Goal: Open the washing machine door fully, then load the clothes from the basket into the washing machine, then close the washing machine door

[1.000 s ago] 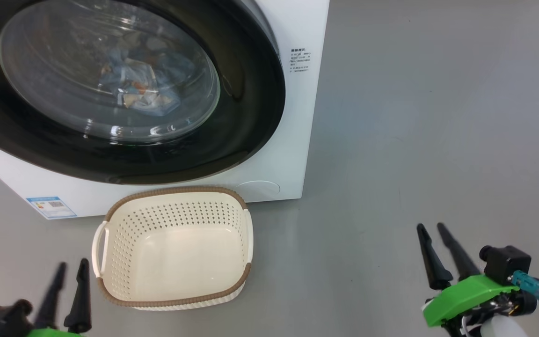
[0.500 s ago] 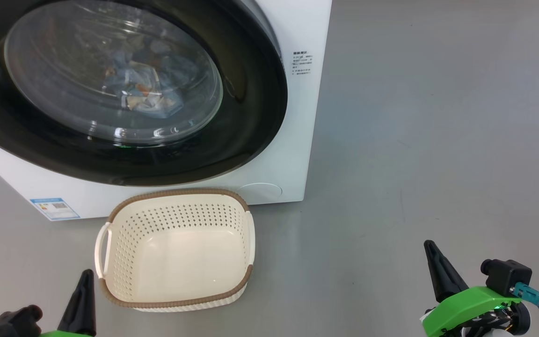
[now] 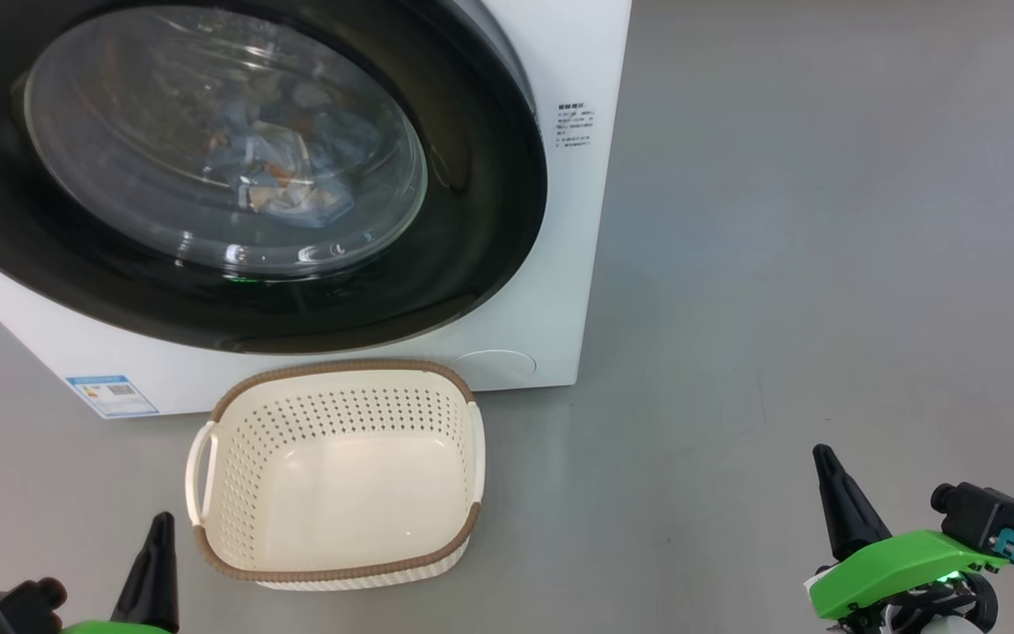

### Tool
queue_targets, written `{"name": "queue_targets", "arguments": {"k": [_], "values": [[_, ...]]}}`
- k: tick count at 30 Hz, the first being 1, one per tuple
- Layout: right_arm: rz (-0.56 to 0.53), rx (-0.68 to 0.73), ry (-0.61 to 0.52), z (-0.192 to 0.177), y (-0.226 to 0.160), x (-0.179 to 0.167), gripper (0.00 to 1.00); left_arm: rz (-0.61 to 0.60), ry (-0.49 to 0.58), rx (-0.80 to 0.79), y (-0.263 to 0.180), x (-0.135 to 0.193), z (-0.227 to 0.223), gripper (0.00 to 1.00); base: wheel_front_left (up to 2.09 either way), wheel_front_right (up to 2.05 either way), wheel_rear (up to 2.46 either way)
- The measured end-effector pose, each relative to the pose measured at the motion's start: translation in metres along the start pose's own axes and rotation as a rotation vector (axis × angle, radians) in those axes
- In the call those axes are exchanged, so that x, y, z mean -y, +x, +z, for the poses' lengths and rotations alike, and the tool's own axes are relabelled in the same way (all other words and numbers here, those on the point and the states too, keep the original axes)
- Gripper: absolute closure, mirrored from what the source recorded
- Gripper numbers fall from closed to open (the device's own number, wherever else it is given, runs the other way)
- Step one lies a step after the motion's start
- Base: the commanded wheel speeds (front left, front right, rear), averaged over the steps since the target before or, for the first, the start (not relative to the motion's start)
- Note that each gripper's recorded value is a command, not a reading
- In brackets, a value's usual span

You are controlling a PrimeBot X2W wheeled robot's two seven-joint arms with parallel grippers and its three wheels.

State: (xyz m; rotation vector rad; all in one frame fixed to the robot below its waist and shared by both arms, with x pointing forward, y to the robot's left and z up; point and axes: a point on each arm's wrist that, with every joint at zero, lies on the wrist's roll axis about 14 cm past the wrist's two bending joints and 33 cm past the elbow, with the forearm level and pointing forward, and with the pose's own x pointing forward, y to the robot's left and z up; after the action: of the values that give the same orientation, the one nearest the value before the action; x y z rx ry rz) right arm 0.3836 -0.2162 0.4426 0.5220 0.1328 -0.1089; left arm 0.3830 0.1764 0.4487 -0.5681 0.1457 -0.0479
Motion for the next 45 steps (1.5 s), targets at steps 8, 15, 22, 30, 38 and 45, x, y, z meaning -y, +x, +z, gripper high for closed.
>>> {"name": "queue_targets", "arguments": {"k": [8,15,22,30,38,45], "values": [[0.0,0.006,0.083,0.003,0.001,-0.003,1.0,0.016,-0.074,0.005,-0.001,-0.002,0.002,1.0,0.0,0.0,0.0],[0.0,0.007,0.143,0.005,0.001,-0.005,1.0,0.028,-0.14,0.006,-0.003,-0.002,0.002,1.0,0.0,0.0,0.0],[-0.015,0.007,0.248,0.007,-0.002,-0.002,1.0,0.044,-0.241,0.014,-0.004,-0.004,0.006,1.0,0.0,0.0,0.0],[-0.007,0.009,0.338,0.009,-0.001,-0.006,1.0,0.052,-0.32,0.013,-0.006,-0.005,0.007,1.0,0.0,0.0,0.0],[0.005,0.01,0.421,0.012,-0.001,-0.011,1.0,0.059,-0.402,0.019,-0.007,-0.005,0.008,1.0,0.0,0.0,0.0],[0.008,0.02,0.498,0.017,0.0,-0.012,1.0,0.061,-0.476,0.022,-0.008,-0.004,0.009,1.0,0.0,0.0,0.0]]}}
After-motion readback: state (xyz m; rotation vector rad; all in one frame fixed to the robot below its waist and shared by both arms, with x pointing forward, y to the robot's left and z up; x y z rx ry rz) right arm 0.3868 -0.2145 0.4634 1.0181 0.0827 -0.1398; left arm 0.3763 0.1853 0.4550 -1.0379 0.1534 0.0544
